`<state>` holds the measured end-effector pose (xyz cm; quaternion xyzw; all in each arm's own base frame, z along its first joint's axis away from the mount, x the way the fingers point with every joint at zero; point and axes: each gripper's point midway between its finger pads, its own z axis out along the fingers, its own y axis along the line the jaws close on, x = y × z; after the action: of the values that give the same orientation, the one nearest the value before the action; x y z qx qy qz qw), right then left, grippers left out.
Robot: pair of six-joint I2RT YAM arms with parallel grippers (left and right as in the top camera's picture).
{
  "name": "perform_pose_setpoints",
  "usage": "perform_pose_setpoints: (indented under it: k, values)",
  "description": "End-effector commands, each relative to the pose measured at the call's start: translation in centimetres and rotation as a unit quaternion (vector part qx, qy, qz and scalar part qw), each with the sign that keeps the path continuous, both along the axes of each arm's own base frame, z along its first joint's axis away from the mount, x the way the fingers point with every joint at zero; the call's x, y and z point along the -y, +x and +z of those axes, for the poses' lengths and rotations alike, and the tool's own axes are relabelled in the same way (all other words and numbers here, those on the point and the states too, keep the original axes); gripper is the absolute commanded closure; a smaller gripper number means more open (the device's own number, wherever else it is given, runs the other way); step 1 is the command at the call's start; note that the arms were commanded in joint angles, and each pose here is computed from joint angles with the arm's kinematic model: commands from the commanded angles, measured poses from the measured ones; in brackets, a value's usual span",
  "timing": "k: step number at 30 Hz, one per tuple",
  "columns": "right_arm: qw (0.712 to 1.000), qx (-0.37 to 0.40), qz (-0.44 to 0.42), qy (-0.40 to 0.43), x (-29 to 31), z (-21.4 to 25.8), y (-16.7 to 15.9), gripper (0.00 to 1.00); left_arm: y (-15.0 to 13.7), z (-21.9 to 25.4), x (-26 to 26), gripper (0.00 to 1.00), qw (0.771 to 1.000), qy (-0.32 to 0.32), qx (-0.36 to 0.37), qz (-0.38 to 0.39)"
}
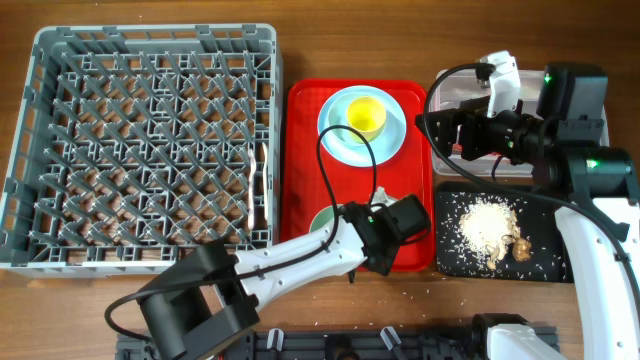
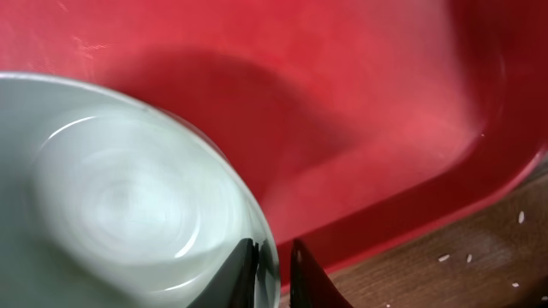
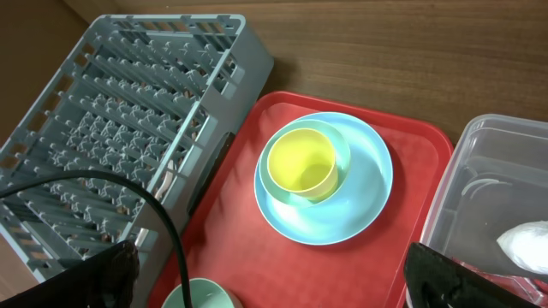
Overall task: Sort waste into correct bins and load items into the dishwasher rack
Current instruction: 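Grasp the rim of the pale green bowl with the left gripper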
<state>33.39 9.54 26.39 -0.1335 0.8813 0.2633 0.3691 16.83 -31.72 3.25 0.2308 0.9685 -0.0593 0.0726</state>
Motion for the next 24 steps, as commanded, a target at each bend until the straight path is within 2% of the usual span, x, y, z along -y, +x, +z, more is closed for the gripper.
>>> perform_pose_setpoints:
  k: [1,15,20,21,24]
  values:
    - [1.000,-0.003,0.005,-0.006,0.0,-0.6,0.1,0.00,-0.3,-0.7,-0.3,0.85,1.000,0.015,0.003,-0.002]
    - [1.000,-0.003,0.005,-0.006,0.0,-0.6,0.1,0.00,-0.1,-1.6,-1.0,0.88,1.000,0.023,0.014,0.001]
    - [1.000,-0.003,0.005,-0.006,0.0,-0.6,0.1,0.00,-0.2,-1.7,-1.2,0.82,1.000,0.027,0.012,0.000]
    - [1.000,-0.003,0.005,-0.006,0.0,-0.6,0.1,0.00,-0.4,-1.7,-1.6,0.95,0.999,0.035,0.008,0.001]
    - [1.000,-0.003,0.005,-0.006,0.0,-0.6,0.1,0.00,0.2,-1.7,-1.8,0.96,0.999,0.041,0.020,0.005]
